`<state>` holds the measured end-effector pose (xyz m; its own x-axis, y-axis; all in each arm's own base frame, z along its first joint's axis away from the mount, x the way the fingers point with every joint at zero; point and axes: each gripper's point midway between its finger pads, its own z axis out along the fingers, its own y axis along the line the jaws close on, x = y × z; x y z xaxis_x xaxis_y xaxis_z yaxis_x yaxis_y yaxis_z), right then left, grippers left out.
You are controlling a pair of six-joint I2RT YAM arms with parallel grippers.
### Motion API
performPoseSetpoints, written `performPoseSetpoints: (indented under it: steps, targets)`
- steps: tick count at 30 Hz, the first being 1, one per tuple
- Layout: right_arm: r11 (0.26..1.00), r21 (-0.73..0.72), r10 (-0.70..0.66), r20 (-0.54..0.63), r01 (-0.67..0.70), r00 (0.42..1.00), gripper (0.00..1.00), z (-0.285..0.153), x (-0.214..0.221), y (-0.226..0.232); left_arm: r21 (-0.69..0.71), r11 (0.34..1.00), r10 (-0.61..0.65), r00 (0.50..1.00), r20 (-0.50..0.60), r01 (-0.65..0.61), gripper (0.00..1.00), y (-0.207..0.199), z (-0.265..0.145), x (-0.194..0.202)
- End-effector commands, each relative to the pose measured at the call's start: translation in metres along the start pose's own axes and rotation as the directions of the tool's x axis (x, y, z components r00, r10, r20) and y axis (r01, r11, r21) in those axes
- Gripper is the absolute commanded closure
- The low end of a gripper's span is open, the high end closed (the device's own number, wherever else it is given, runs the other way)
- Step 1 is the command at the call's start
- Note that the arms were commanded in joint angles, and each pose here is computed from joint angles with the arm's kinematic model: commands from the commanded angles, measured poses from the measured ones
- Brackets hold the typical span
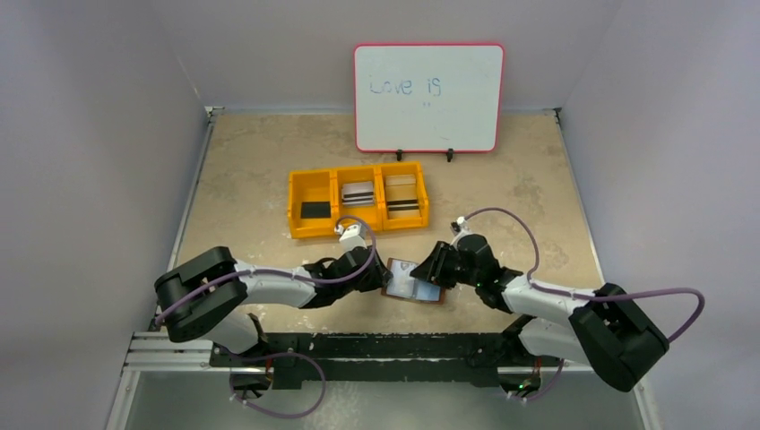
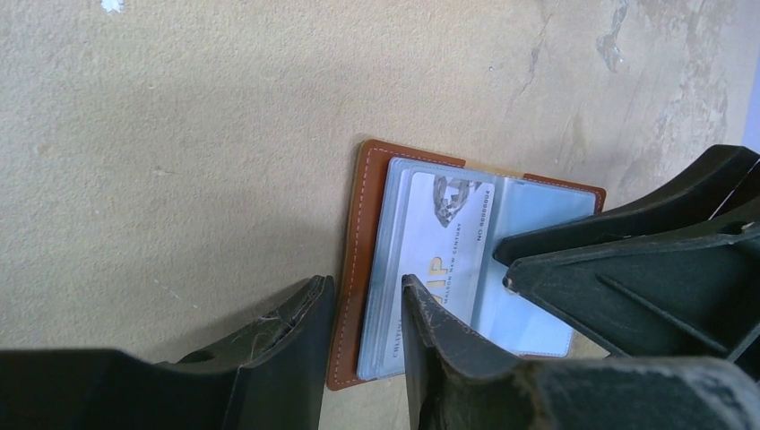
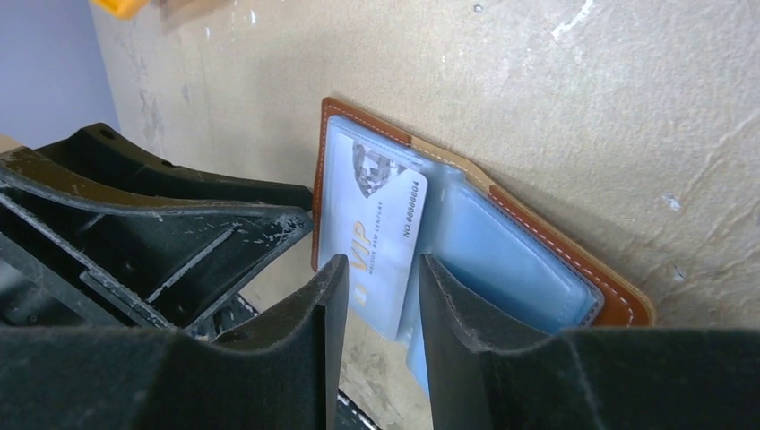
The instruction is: Take the credit cards out of the card holder
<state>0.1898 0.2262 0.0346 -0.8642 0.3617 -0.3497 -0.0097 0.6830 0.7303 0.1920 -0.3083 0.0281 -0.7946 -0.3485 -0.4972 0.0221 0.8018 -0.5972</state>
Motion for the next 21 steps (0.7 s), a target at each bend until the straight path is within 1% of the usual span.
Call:
performPoseSetpoints:
  steps: [1,4,8,10,14,17,21]
  targets:
    - [1.000,0.017,0.014,-0.002,-0.014,1.000,0.63,0.002,0.005,-0.011,0.015,1.000,0.014,1.000,-0.002,-0.014,0.66,-0.011,0.004,-0.002]
    - [0.998,0.054,0.026,-0.034,-0.024,0.999,0.66,0.009,0.008,-0.016,0.032,0.999,0.017,1.000,-0.015,-0.017,0.65,-0.016,0.006,0.000]
    - [0.998,0.036,0.050,-0.051,-0.049,0.997,0.67,0.016,0.011,-0.015,0.032,0.999,0.020,0.999,-0.025,-0.019,0.64,-0.015,0.006,0.002]
    - [0.997,0.048,0.056,-0.070,-0.053,0.996,0.69,0.019,0.016,-0.020,0.030,0.999,0.018,1.000,-0.024,-0.017,0.64,-0.014,0.006,0.002]
    - [0.996,-0.055,0.067,-0.082,-0.072,0.994,0.72,0.022,0.020,-0.009,0.031,0.999,0.012,1.000,-0.017,-0.011,0.64,-0.013,0.004,0.001]
    - [0.994,-0.083,0.064,-0.110,-0.074,0.992,0.77,0.026,0.022,-0.004,0.037,0.999,0.011,1.000,-0.012,-0.011,0.65,-0.014,0.002,0.000]
    - [0.988,-0.120,0.089,-0.108,-0.102,0.990,0.90,0.028,0.022,0.001,0.043,0.999,0.011,1.000,-0.015,-0.011,0.67,-0.015,0.003,0.001]
